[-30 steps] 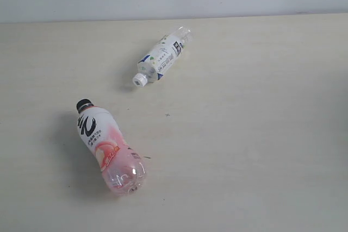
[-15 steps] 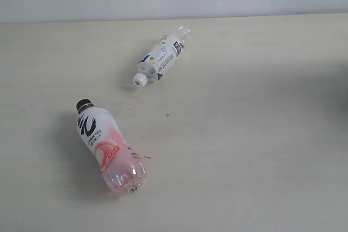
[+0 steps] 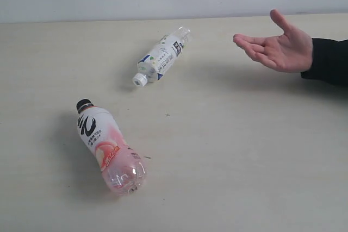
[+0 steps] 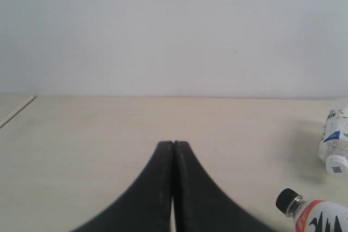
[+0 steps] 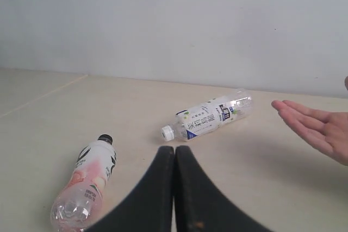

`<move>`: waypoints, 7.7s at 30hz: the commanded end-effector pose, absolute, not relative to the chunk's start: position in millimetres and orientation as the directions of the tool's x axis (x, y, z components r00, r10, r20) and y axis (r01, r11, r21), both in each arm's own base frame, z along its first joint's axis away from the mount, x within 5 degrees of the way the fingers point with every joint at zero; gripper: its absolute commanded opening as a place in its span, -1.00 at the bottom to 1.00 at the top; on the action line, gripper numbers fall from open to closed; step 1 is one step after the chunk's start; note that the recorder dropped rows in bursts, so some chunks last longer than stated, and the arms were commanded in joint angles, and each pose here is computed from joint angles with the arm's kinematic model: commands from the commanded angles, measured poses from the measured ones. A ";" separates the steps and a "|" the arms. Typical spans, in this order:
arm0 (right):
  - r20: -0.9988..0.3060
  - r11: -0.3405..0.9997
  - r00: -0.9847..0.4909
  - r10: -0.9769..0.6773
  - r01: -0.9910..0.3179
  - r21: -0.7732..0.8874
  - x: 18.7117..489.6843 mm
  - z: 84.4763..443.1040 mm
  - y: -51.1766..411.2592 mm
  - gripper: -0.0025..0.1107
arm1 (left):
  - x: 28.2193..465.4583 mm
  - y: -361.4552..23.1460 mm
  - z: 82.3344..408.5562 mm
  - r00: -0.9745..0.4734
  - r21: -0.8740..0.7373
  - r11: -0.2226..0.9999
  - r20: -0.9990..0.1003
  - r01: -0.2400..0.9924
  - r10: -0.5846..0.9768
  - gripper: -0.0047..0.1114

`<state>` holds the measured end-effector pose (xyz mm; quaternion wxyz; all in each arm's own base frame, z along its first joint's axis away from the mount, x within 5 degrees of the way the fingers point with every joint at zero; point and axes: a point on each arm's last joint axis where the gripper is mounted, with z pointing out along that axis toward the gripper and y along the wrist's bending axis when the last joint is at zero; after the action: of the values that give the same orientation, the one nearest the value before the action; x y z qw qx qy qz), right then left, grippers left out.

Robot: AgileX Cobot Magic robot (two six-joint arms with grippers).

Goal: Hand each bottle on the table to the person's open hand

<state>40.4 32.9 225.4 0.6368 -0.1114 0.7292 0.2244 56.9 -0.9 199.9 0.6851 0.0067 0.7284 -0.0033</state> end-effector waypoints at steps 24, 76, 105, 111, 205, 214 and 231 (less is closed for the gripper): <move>-0.979 0.875 -0.147 0.138 -0.446 0.190 40.1 228.5 32.3 -0.96 | 55.6 -0.1 218.0 0.131 -0.321 0.946 -0.937 0.050 -0.324 -0.92; -0.980 0.875 -0.147 0.136 -0.445 0.188 40.1 228.4 32.2 -0.96 | 193.0 -5.6 384.9 -0.614 0.175 0.962 -0.743 0.209 0.268 -0.92; -0.980 0.876 -0.146 0.135 -0.445 0.187 40.1 228.4 32.2 -0.96 | 226.7 -71.6 317.9 -0.920 -0.108 0.985 -0.383 0.136 0.085 -0.92; -0.980 0.876 -0.146 0.135 -0.445 0.187 40.1 228.4 32.2 -0.96 | 224.7 -97.0 285.3 -0.984 -0.157 0.986 -0.176 0.059 0.031 -0.92; -0.979 0.873 -0.154 0.130 -0.450 0.187 39.8 227.6 32.7 -0.96 | 242.1 -185.1 127.3 -0.786 -0.194 0.768 0.025 -0.610 -0.618 0.35; -0.979 0.873 -0.154 0.130 -0.450 0.187 39.8 227.6 32.7 -0.96 | 242.1 -185.1 127.3 -0.786 -0.194 0.768 0.025 -0.610 -0.618 0.35; -0.979 0.873 -0.154 0.130 -0.450 0.187 39.8 227.6 32.7 -0.96 | 243.1 -185.6 127.4 -0.800 -0.206 0.782 0.014 -0.589 -0.599 0.35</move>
<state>40.4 32.9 225.5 0.6370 -0.1101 0.7287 0.2259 243.3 -182.8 127.1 0.0205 -0.3210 0.9423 -0.0931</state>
